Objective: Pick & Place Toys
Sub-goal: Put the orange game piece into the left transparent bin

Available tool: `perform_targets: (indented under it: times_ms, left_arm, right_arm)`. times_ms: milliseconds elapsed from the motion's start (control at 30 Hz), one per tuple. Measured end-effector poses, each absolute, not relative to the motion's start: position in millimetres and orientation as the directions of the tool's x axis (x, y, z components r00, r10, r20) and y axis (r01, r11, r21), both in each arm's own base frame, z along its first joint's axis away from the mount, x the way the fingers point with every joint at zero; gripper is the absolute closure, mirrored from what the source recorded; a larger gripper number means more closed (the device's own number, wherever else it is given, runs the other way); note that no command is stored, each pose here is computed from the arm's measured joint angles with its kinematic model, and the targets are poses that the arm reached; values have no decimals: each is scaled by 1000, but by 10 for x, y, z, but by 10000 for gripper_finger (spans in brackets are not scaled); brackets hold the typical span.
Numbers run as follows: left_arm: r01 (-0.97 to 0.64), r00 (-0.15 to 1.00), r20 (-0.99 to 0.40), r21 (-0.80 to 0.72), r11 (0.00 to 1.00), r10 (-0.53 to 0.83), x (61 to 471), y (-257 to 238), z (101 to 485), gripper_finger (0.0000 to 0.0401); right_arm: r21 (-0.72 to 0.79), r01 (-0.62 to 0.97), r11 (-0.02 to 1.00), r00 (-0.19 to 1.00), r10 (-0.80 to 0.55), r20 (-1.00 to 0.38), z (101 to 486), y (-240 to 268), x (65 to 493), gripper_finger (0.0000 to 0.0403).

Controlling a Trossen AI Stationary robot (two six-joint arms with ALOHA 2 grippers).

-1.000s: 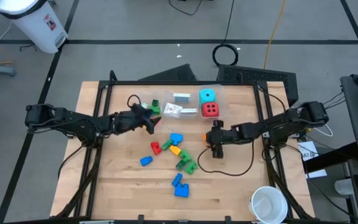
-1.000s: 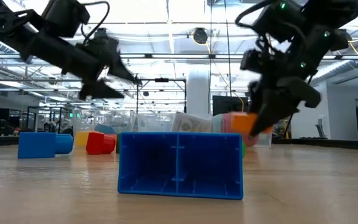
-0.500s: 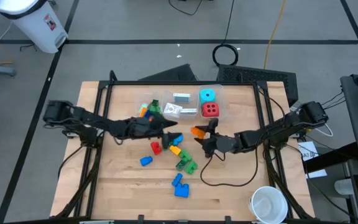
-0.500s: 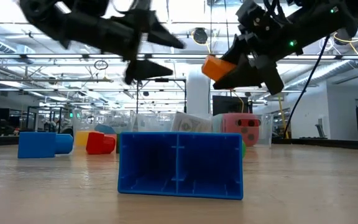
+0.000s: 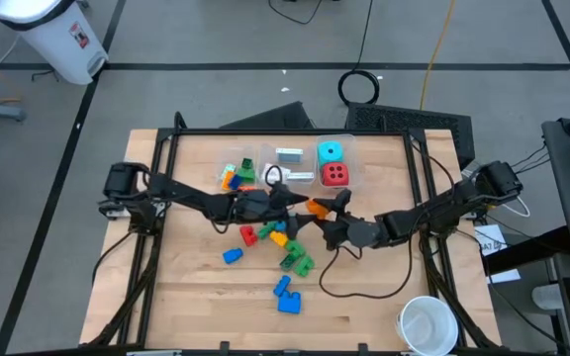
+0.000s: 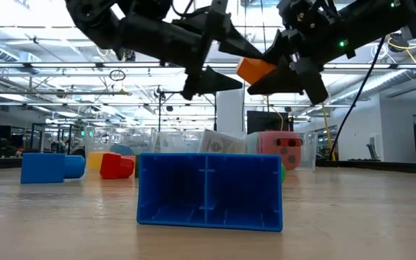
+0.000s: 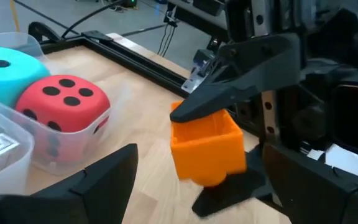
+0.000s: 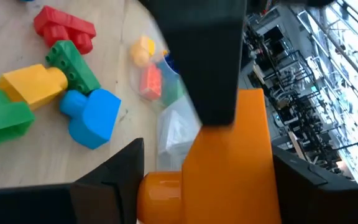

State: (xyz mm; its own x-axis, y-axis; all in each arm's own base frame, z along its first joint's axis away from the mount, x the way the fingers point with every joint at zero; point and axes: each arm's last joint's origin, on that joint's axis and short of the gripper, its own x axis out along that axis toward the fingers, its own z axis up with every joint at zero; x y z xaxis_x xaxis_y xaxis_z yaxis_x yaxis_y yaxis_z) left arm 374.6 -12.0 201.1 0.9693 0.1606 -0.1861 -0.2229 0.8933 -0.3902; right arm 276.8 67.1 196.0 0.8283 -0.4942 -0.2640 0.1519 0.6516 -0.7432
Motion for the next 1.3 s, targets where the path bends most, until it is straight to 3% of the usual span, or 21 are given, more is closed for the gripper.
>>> perform_targets:
  times_ms: [467, 600, 767, 900, 1000, 1133, 1300]
  left_arm:
    - [-199, 974, -188, -419, 886, 130, 4115, -139, 1916, 65]
    - [-200, 973, -193, -407, 891, 130, 4114, -131, 1912, 133]
    - [-182, 974, -196, -410, 894, 109, 4113, -117, 1914, 262]
    - [-161, 967, -247, -377, 912, 68, 4082, -36, 1921, 264]
    - [-194, 958, -267, -357, 914, 100, 3989, 47, 2000, 264]
    - [-272, 949, -249, -331, 904, 194, 3678, 137, 2112, 264]
    - [-459, 886, -222, -298, 837, 407, 3069, 292, 2160, 264]
  right_arm:
    - [-738, 134, 661, 842, -469, -267, 1962, 696, 2767, 178]
    - [-723, 81, 686, 867, -406, -288, 1952, 725, 2769, 178]
    - [-716, 56, 696, 877, -378, -299, 1945, 732, 2771, 163]
    - [-643, 108, 758, 881, -373, -292, 1955, 735, 2774, 100]
    - [-622, 195, 759, 854, -443, -273, 1960, 733, 2759, 68]
    - [-666, 284, 689, 802, -552, -229, 1988, 770, 2709, 53]
    - [-682, 322, 657, 784, -589, -197, 2023, 830, 2671, 60]
